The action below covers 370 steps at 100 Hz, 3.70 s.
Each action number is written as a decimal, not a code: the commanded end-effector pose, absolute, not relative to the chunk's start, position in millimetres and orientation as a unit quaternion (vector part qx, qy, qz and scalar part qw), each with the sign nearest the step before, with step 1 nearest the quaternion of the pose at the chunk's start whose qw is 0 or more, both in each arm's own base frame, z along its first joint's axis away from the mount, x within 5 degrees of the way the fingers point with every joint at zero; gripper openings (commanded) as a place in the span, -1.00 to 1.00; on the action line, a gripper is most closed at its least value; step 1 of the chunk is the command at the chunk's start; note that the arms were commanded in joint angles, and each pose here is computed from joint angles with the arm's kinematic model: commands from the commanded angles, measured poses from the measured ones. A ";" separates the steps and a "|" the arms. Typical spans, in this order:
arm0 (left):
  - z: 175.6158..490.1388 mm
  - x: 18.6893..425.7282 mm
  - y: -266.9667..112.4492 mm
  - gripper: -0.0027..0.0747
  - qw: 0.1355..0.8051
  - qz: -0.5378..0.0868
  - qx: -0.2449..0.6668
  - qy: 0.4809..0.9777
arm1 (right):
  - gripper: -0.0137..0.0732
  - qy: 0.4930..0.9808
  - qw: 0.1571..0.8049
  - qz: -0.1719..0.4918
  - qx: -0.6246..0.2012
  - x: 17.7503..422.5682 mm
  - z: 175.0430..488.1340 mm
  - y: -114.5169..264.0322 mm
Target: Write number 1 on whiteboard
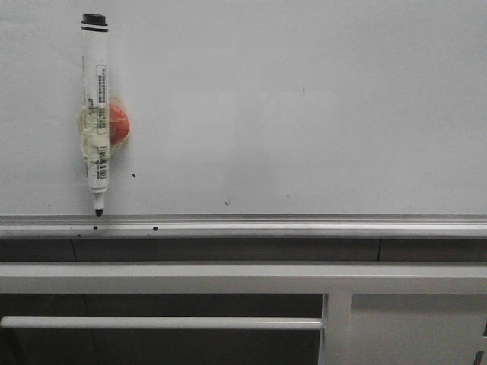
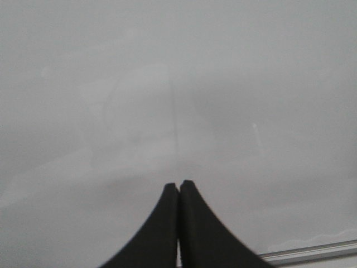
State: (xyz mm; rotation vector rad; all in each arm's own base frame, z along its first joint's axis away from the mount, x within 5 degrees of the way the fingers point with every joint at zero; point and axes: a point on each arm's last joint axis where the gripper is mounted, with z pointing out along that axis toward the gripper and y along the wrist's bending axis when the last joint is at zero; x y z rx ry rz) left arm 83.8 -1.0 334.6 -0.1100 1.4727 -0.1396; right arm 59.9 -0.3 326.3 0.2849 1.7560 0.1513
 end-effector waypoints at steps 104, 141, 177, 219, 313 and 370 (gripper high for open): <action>316.2 89.7 -21.3 0.15 0.672 -0.112 0.050 0.730 | -0.83 0.754 0.646 0.094 0.071 64.6 336.7 5.6; 272.4 91.3 -32.8 0.15 0.636 -0.181 0.053 0.748 | -0.83 0.757 0.643 0.095 0.070 64.5 336.0 5.9; 252.2 98.0 -51.8 -0.07 0.607 -0.229 0.092 0.756 | -0.83 0.757 0.643 0.095 0.070 64.5 336.0 5.9; 230.5 121.5 -104.2 -0.07 0.578 -0.253 0.145 0.762 | -0.83 0.765 0.633 0.093 0.069 64.1 333.7 6.1; 193.4 140.9 -152.5 -0.07 0.631 -0.231 0.132 0.729 | -0.83 0.764 0.638 0.083 0.052 64.1 334.4 5.8; 194.9 144.1 -159.2 -0.08 0.630 -0.271 0.097 0.722 | -0.83 0.764 0.638 0.083 0.049 64.1 334.4 6.0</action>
